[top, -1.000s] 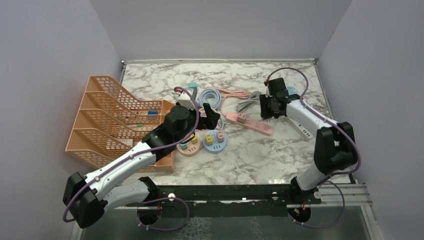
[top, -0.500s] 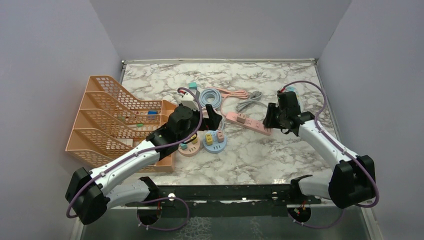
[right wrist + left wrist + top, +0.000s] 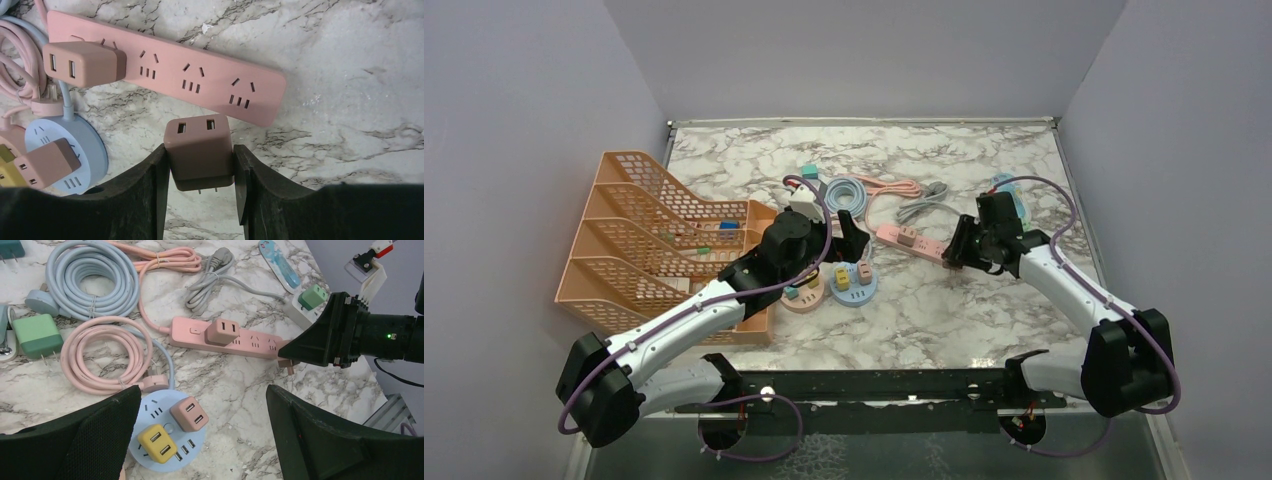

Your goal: Insert the plug

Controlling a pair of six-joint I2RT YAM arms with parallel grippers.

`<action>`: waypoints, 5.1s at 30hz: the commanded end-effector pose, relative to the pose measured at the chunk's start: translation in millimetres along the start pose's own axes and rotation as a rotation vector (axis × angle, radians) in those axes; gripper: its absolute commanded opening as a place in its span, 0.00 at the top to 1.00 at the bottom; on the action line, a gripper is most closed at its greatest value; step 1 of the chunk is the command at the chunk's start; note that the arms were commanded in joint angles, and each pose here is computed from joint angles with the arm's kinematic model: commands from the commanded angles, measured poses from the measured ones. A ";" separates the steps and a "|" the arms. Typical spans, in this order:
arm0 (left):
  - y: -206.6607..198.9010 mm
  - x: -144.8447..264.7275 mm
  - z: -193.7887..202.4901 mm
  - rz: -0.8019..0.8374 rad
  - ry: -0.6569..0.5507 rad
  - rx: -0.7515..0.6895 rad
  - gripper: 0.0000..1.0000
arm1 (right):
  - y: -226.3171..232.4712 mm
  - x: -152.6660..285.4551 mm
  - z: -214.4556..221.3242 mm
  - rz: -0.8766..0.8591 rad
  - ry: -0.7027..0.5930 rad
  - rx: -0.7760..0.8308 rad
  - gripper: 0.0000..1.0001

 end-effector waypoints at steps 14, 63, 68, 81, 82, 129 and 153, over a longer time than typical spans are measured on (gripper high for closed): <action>-5.2 -1.6 9.2 0.081 0.070 -0.071 0.01 | 35.7 -0.1 9.1 -0.298 0.043 -0.168 0.58; 59.6 28.3 8.8 -0.387 0.048 -0.227 0.04 | -0.5 -18.2 43.3 -0.045 0.068 -0.279 0.39; 92.6 48.9 -1.0 -0.621 0.027 -0.221 0.09 | 3.5 -12.0 30.5 -0.055 0.042 -0.252 0.39; 96.7 52.2 -1.5 -0.557 0.055 -0.133 0.17 | -3.9 -13.5 23.2 0.009 0.053 -0.131 0.39; 95.4 51.1 -1.0 -0.544 0.058 -0.131 0.16 | -4.5 -15.9 24.7 0.015 0.068 -0.129 0.38; 142.2 82.3 -8.4 -0.856 0.026 0.022 0.06 | 15.3 -39.5 29.7 0.068 0.107 -0.133 0.38; 189.9 92.1 -25.3 -1.006 -0.019 0.189 0.27 | 16.9 -41.7 31.1 0.077 0.164 -0.080 0.41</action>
Point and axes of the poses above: each gripper's point midway between its finger pads, its own x axis back along the fingers, its own y axis along the line the jaws close on, z = x × y, the point moved 6 cm from there along x, back along the fingers, and after that the axes turned 7 degrees about x, right-handed, at the moved point
